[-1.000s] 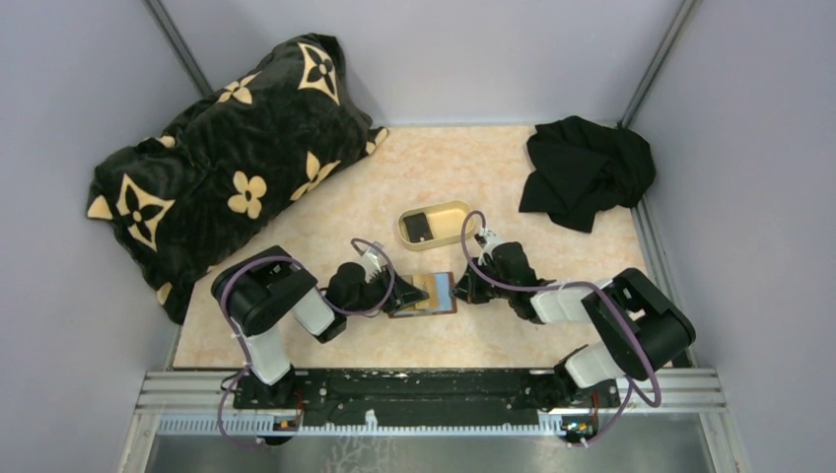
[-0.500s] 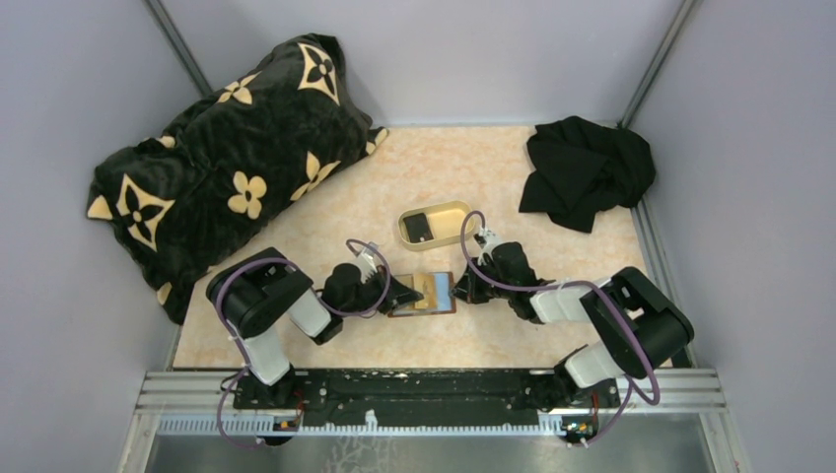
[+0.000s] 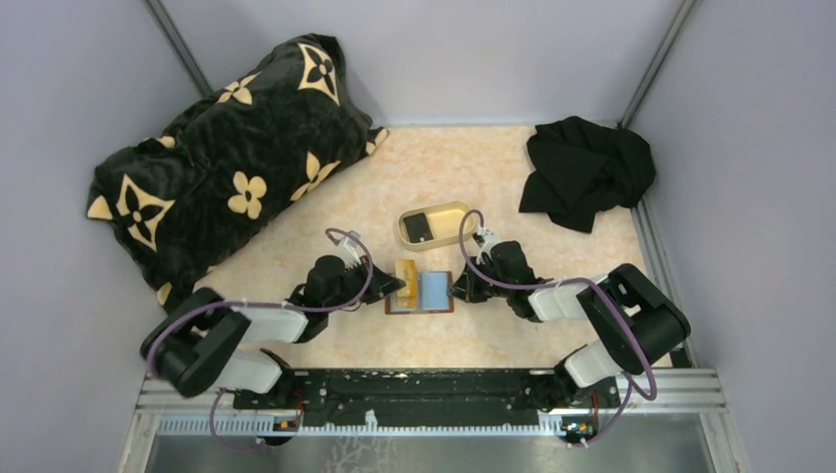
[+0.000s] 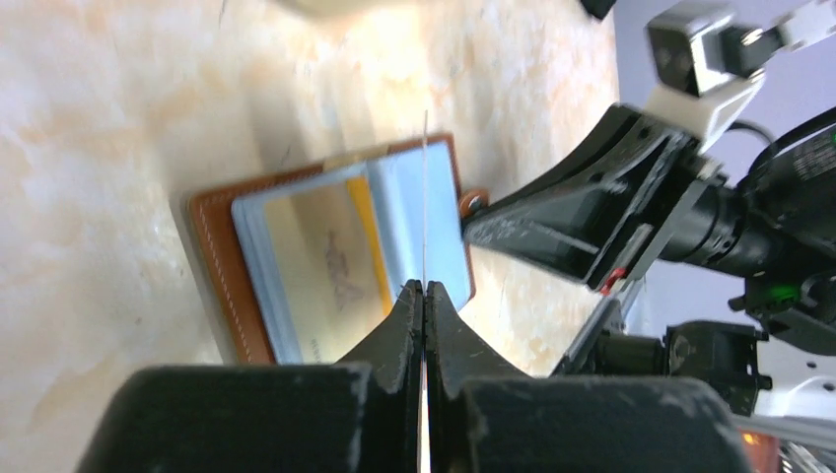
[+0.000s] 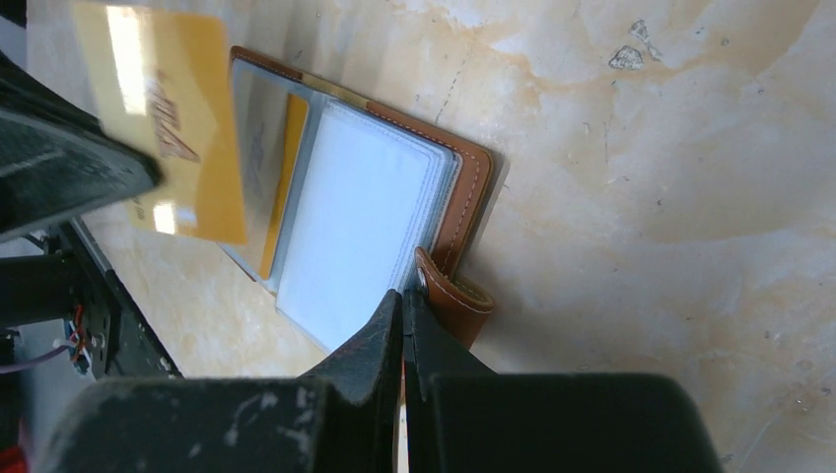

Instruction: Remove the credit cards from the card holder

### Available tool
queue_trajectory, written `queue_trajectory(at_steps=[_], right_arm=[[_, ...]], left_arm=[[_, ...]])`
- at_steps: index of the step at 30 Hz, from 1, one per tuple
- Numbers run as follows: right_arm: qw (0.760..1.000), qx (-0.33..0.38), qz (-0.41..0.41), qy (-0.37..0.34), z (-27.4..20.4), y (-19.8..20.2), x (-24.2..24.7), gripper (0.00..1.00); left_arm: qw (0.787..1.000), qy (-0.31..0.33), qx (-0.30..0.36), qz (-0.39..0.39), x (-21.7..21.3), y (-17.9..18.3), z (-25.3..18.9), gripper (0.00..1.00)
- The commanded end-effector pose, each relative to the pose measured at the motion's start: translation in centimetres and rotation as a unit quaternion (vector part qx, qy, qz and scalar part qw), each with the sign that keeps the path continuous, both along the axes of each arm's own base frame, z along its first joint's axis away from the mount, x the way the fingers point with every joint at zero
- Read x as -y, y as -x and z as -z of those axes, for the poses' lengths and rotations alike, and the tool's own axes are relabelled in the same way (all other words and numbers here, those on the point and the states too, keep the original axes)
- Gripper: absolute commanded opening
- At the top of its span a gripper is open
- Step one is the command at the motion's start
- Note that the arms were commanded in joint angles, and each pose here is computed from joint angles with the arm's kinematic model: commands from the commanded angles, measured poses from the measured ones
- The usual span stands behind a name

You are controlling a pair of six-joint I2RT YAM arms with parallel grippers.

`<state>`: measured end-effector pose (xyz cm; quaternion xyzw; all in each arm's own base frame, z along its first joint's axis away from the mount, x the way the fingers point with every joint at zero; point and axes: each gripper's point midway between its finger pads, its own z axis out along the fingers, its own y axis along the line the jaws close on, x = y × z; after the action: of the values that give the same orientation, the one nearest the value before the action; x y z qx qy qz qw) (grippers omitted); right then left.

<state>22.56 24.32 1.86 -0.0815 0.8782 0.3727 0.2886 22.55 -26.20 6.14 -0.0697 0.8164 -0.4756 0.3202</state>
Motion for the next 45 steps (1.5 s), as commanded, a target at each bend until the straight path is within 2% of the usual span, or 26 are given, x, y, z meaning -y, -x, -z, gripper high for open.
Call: queue_trajectory(at_steps=[1, 4, 9, 13, 16, 19, 24, 34, 40, 45], right_arm=[[0.995, -0.06, -0.003, 0.073, 4.0, 2.4, 2.3, 0.0], [0.999, -0.027, -0.017, 0.043, 1.8, 1.8, 1.3, 0.0], [0.997, 0.054, -0.05, -0.026, -4.5, 0.7, -0.8, 0.01], [0.988, 0.124, -0.059, -0.07, -9.9, -0.6, -1.9, 0.29], [0.983, 0.143, -0.073, -0.09, -12.1, -1.1, -2.8, 0.36], [0.981, 0.147, -0.079, -0.103, -12.9, -1.6, -3.6, 0.35], [0.98, 0.146, -0.089, -0.105, -13.3, -2.0, -4.6, 0.26], [0.978, 0.144, -0.102, -0.109, -13.3, -1.6, -5.3, 0.23], [0.974, 0.152, -0.11, -0.13, -14.3, -1.2, -5.5, 0.1], [0.969, 0.155, -0.122, -0.149, -15.0, -0.6, -5.8, 0.06]], left_arm=[[0.994, -0.094, 0.042, -0.027, -2.3, -1.7, -0.7, 0.0], [0.994, -0.079, 0.071, -0.021, -2.3, -1.8, -2.7, 0.0], [0.996, -0.009, 0.08, 0.041, -0.1, -0.2, -5.1, 0.0], [0.993, 0.045, 0.098, 0.056, 0.6, 0.5, -6.6, 0.0], [0.989, 0.077, 0.105, 0.069, 1.2, 0.8, -7.6, 0.0], [0.983, 0.105, 0.122, 0.089, 2.0, 1.1, -9.0, 0.0], [0.979, 0.125, 0.123, 0.107, 2.9, 0.9, -9.4, 0.0], [0.971, 0.169, 0.125, 0.113, 3.6, 0.8, -10.4, 0.0], [0.97, 0.18, 0.115, 0.119, 3.8, 0.9, -9.8, 0.0], [0.969, 0.187, 0.111, 0.121, 3.9, 1.0, -9.5, 0.0]])
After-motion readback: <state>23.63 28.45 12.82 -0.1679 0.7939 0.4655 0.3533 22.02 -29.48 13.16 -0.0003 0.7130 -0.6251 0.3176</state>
